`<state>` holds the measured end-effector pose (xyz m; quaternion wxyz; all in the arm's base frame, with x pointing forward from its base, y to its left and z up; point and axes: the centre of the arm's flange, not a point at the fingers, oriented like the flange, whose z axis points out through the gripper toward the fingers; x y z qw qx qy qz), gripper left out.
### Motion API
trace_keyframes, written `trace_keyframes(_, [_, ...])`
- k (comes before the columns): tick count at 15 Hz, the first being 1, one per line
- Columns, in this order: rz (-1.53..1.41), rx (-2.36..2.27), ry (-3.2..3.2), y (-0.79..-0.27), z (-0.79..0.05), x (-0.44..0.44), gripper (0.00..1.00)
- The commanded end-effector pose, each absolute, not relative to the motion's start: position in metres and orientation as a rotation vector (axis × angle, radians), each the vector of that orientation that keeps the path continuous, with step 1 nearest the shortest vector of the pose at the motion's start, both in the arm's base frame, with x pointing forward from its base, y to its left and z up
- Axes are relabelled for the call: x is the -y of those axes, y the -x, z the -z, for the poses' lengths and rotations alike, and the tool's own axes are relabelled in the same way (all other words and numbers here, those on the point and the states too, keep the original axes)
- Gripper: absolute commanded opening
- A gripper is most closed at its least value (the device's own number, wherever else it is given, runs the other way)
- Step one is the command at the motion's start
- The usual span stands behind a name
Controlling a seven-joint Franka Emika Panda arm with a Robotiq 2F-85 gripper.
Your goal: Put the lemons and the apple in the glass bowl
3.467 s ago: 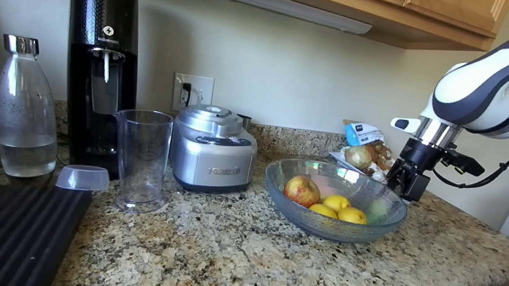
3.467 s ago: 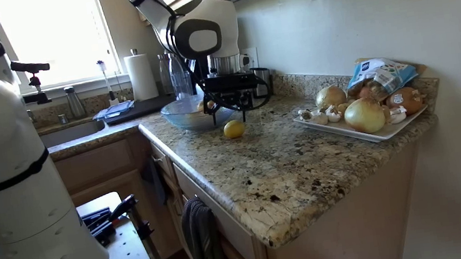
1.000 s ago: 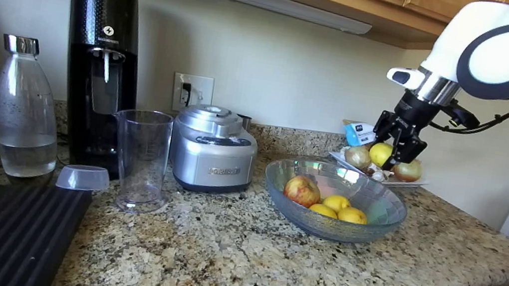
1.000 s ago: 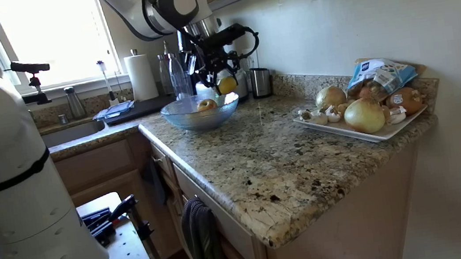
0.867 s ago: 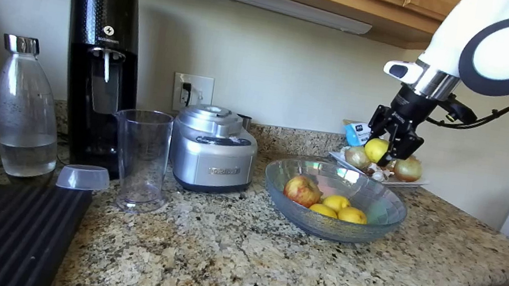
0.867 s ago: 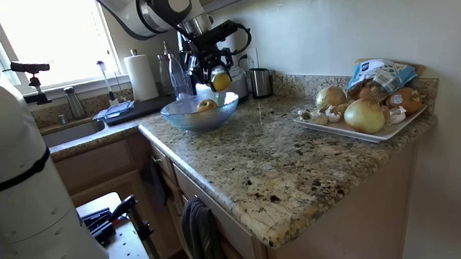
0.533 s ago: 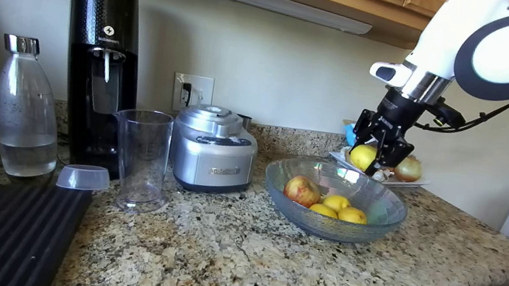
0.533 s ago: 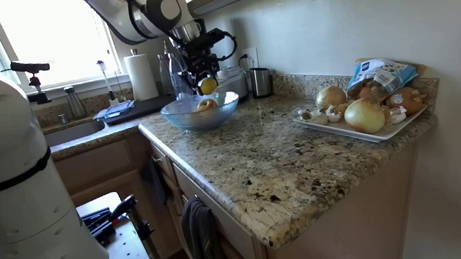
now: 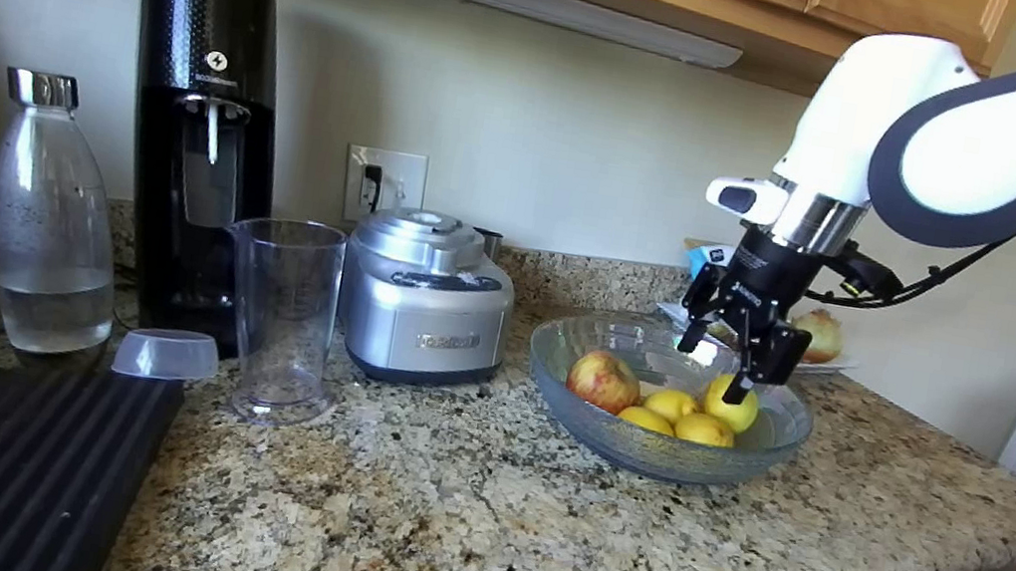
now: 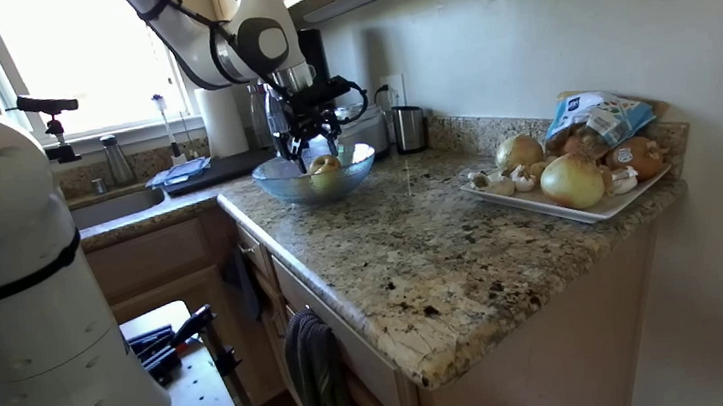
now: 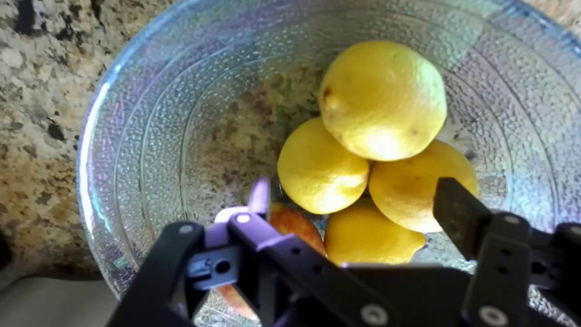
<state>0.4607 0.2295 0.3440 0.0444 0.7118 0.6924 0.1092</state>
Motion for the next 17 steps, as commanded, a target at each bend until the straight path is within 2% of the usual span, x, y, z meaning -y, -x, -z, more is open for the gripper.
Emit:
trace_keyframes(1, [-0.362, -2.07, -2.216, -0.458, -0.364, -0.228, 1.0])
trace_keyframes(6, [-0.386, -1.855, -2.406, -0.46, -0.401, -0.222, 1.0])
trace_keyframes(14, [-0.239, -1.301, -2.749, -0.458, -0.445, -0.171, 1.0])
trace_keyframes(15, [-0.27, -1.435, -2.699, -0.469, -0.431, -0.186, 1.0])
trace_keyframes(17, [-0.26, -1.364, -2.737, -0.469, -0.437, -0.176, 1.0])
